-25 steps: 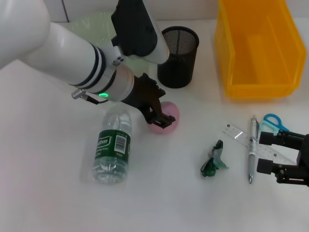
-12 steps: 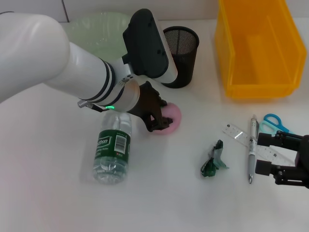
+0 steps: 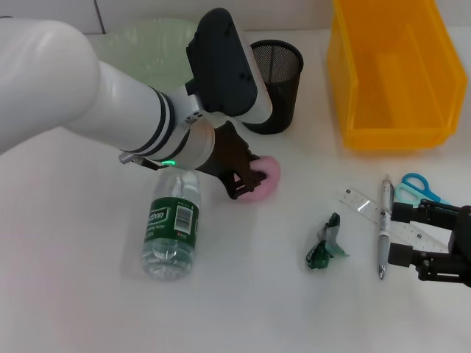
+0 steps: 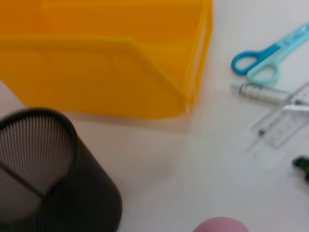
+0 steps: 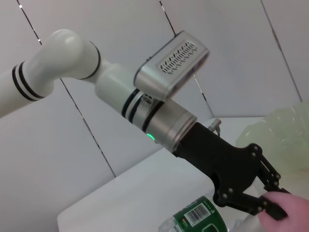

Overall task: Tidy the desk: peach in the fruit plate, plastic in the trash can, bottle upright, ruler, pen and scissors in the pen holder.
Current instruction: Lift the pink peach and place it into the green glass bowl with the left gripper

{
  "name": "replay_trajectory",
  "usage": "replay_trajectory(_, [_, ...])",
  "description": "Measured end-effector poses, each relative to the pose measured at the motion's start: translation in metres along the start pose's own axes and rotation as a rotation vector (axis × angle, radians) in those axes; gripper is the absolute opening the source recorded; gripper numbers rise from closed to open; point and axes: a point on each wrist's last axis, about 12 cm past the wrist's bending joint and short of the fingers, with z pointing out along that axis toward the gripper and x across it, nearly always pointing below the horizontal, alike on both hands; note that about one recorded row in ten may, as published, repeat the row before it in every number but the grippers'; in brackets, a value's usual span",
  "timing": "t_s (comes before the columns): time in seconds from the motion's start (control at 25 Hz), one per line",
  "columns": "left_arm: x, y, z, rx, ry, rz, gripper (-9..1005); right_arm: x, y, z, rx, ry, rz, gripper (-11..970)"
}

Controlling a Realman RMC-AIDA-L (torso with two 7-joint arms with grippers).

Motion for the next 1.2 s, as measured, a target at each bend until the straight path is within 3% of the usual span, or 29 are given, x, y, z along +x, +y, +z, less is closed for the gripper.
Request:
replay_trajectory(0.04, [0.000, 0.000, 0.000, 0.000, 0.000, 0.000, 247, 0.000, 0.000, 0.000, 0.000, 0.000, 0.000, 828])
replay_trajectory(0.2, [-0.006, 0.008, -0.039, -0.069, -0.108, -0.041, 227, 0.000, 0.000, -0.001, 0.002, -0.002, 0.001, 828])
replay_trajectory(0.24, [-0.006, 0.008, -0.039, -0.069, -0.108, -0.041, 222, 0.000, 0.000, -0.001, 0.003, -0.002, 0.001, 828])
replay_trajectory(0.28, [-0.001, 0.025, -0.065, -0.143, -0.158, -0.092, 217, 0.001, 0.000, -0.001, 0.004, -0.002, 0.002, 828])
replay_trajectory(0.44, [0.007, 0.041, -0.081, -0.221, -0.193, -0.143, 181, 0.001, 0.001, -0.001, 0.003, -0.003, 0.002, 828])
replay_trajectory(0.48, [0.020, 0.063, -0.092, -0.330, -0.232, -0.218, 172, 0.001, 0.001, 0.000, 0.001, -0.004, 0.002, 828])
replay_trajectory(0.52, [0.020, 0.063, -0.092, -0.330, -0.232, -0.218, 150, 0.001, 0.001, 0.000, 0.001, -0.004, 0.002, 828])
replay_trajectory(0.56, [0.031, 0.080, -0.092, -0.417, -0.259, -0.286, 128, 0.001, 0.001, 0.001, 0.000, -0.005, 0.001, 828])
replay_trajectory(0.64, [0.035, 0.085, -0.091, -0.437, -0.263, -0.305, 120, 0.001, 0.001, 0.002, -0.002, -0.006, 0.000, 828])
replay_trajectory(0.68, [0.049, 0.104, -0.084, -0.489, -0.270, -0.405, 117, 0.000, 0.001, 0.003, -0.004, -0.008, 0.000, 828])
replay_trajectory(0.84, [0.066, 0.118, -0.071, -0.501, -0.252, -0.521, 120, 0.001, 0.001, 0.005, -0.010, -0.015, 0.004, 828])
replay_trajectory(1.2, [0.076, 0.118, -0.074, -0.552, -0.266, -0.547, 255, -0.003, -0.001, 0.013, -0.034, -0.024, 0.005, 828])
